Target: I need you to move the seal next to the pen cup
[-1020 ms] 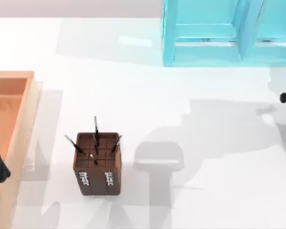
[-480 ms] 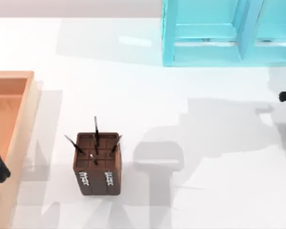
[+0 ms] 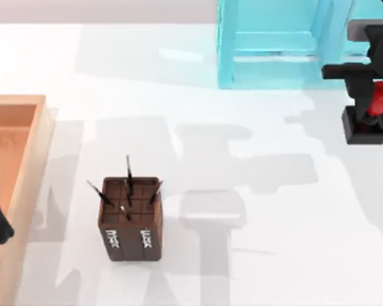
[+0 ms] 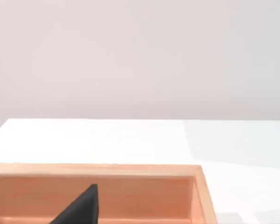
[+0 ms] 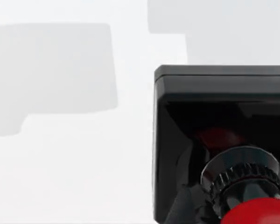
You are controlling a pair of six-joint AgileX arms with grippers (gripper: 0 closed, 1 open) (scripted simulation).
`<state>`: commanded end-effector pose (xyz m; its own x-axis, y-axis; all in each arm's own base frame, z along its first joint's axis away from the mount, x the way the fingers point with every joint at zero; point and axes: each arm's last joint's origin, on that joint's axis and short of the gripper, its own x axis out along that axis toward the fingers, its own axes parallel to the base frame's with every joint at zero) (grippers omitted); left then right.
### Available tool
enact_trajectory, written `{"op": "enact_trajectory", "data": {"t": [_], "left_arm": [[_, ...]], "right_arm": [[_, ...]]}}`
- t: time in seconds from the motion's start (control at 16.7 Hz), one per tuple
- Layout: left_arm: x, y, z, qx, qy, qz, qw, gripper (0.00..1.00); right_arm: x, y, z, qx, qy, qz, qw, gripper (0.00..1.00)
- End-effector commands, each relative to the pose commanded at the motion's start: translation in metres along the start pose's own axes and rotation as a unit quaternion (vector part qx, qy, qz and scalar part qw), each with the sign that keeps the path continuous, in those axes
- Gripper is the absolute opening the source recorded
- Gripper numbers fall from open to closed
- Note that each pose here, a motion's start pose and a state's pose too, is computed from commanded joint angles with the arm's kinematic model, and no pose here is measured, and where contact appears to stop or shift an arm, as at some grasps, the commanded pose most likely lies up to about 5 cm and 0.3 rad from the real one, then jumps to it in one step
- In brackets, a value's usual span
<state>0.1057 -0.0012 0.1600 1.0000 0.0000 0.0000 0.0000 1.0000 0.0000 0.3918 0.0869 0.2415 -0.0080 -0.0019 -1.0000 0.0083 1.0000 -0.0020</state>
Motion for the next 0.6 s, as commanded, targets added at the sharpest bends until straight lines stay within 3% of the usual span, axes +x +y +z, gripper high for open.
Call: {"op": "enact_trajectory", "data": {"t": [0.24,0.6], "left_arm": [[0.000,0.000,0.000,0.000,0.000,0.000,1.000,1.00],[0.000,0.000,0.000,0.000,0.000,0.000,1.000,1.00]], "right_arm": [[-0.042,0.040,-0.015,0.001,-0.003,0.000,1.000,0.00],[-0.049,0.045,-0.019,0.004,-0.005,0.002,1.000,0.00]]}}
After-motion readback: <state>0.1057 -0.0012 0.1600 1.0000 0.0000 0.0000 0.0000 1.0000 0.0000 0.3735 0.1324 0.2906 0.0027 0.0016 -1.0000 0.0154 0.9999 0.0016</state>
